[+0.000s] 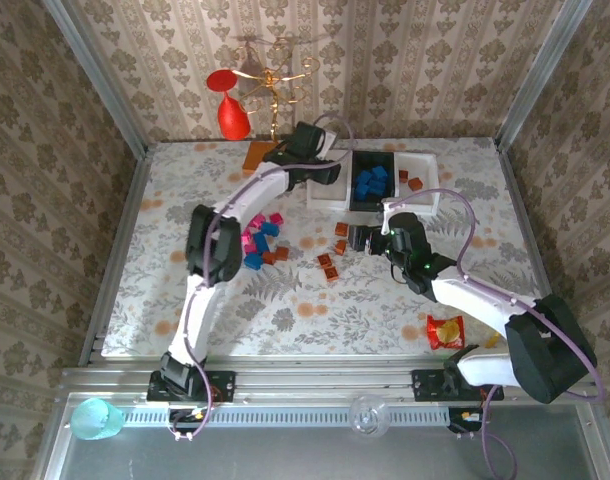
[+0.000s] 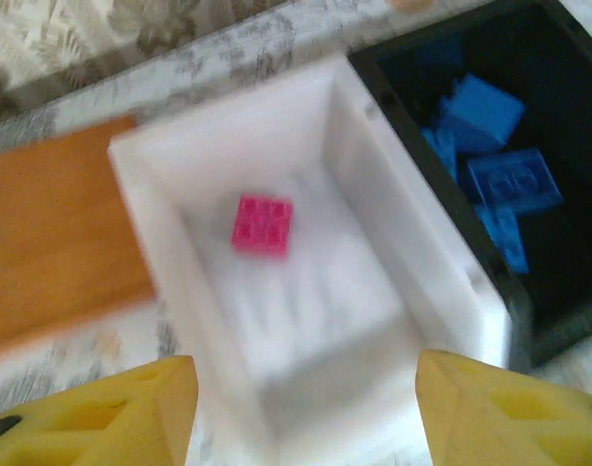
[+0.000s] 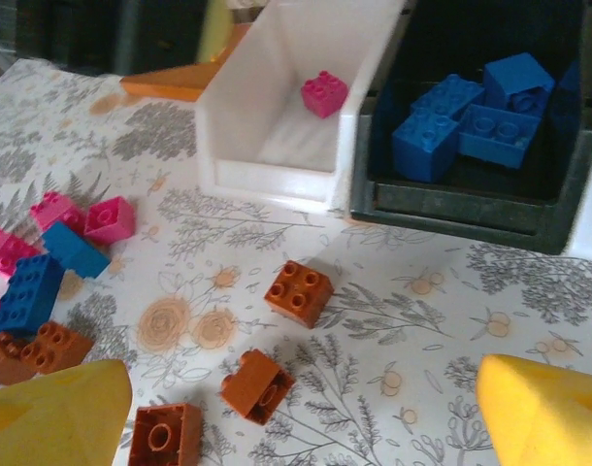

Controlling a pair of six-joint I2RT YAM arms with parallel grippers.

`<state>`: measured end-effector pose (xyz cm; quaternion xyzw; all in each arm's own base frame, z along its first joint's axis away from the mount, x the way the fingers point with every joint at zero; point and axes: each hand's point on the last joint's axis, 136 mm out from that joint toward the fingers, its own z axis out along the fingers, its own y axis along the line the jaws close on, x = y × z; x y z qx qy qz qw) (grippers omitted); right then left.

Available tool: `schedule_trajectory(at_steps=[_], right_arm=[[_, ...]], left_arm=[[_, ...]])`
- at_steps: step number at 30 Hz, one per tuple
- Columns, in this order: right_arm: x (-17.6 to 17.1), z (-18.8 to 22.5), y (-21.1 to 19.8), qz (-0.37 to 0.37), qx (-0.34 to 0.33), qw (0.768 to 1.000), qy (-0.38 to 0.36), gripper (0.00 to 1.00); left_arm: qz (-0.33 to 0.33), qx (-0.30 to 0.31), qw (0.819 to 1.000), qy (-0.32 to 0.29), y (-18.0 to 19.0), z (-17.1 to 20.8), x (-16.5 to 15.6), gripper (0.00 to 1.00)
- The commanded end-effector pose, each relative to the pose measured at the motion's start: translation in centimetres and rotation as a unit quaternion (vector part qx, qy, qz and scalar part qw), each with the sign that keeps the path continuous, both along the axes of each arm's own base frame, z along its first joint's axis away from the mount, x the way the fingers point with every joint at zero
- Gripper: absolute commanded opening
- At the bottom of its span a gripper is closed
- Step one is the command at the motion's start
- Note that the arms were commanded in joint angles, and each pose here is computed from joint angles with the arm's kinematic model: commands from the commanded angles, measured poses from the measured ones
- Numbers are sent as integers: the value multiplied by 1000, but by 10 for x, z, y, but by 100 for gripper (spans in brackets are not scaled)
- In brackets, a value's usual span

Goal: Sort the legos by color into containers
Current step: Pick up the lego from the middle-left of the table.

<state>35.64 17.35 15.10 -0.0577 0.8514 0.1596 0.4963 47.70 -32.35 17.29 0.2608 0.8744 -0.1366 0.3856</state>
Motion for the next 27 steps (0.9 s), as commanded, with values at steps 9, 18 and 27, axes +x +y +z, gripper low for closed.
schedule_trajectory(at_steps=[9, 18, 27], right_arm=[[10, -13, 77, 114, -22, 993, 0, 93], [7, -14, 82, 117, -18, 993, 12, 93], [2, -9, 72, 106, -28, 994, 9, 93]], left_arm=[[211, -42, 976, 23, 200, -34, -79, 70], [265, -22, 961, 78, 246, -82, -60, 77], [267, -5, 955, 126, 243, -109, -40, 75]])
